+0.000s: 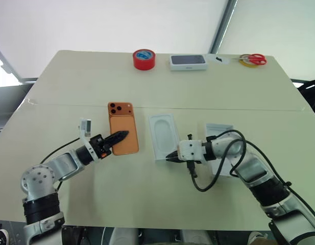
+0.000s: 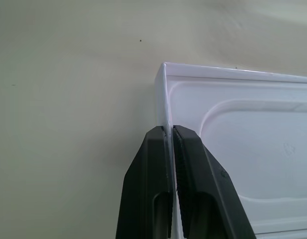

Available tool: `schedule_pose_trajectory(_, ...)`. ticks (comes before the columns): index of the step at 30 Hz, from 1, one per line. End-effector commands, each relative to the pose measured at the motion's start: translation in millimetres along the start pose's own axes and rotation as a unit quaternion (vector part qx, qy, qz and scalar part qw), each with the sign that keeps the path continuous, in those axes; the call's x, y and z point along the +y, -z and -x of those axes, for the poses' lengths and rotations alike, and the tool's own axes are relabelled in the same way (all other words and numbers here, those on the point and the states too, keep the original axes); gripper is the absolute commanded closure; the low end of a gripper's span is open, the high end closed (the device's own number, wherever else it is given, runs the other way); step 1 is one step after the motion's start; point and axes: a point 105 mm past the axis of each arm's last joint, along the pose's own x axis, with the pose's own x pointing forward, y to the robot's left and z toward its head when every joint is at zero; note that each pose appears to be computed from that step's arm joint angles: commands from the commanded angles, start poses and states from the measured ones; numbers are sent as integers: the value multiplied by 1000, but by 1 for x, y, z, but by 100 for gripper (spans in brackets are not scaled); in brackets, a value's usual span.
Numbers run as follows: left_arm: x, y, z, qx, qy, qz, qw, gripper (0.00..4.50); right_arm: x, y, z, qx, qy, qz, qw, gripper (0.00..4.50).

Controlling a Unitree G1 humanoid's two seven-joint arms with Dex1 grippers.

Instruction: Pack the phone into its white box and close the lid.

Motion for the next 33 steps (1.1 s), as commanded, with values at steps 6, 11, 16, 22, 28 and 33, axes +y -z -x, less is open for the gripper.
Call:
schedule_pose_trajectory(6, -13, -19, -12, -29, 25, -19, 999, 450, -14, -31, -7, -6, 51, -13, 999, 448)
schedule_pose_trajectory(11, -19, -24, -30, -34, 34, -9, 999, 450, -10, -37, -25, 7, 63, -19, 998, 448)
schedule_pose_trajectory(16, -20, -21, -43, -23, 41, -1, 999, 450, -12, -42, -29, 8, 77, -34, 996, 448)
schedule_pose_trajectory(22, -19, -18, -57, -6, 52, 4, 999, 450, -15, -52, -19, -26, 65, -41, 997, 303)
schedule_pose_trajectory(28, -19, -6, -77, 16, 69, 13, 997, 450, -28, -36, 26, -61, 66, -39, 995, 159)
schedule_pose_trajectory(33, -23, 8, -91, 50, 82, 32, 995, 450, -48, 7, 44, -4, 113, -43, 993, 159)
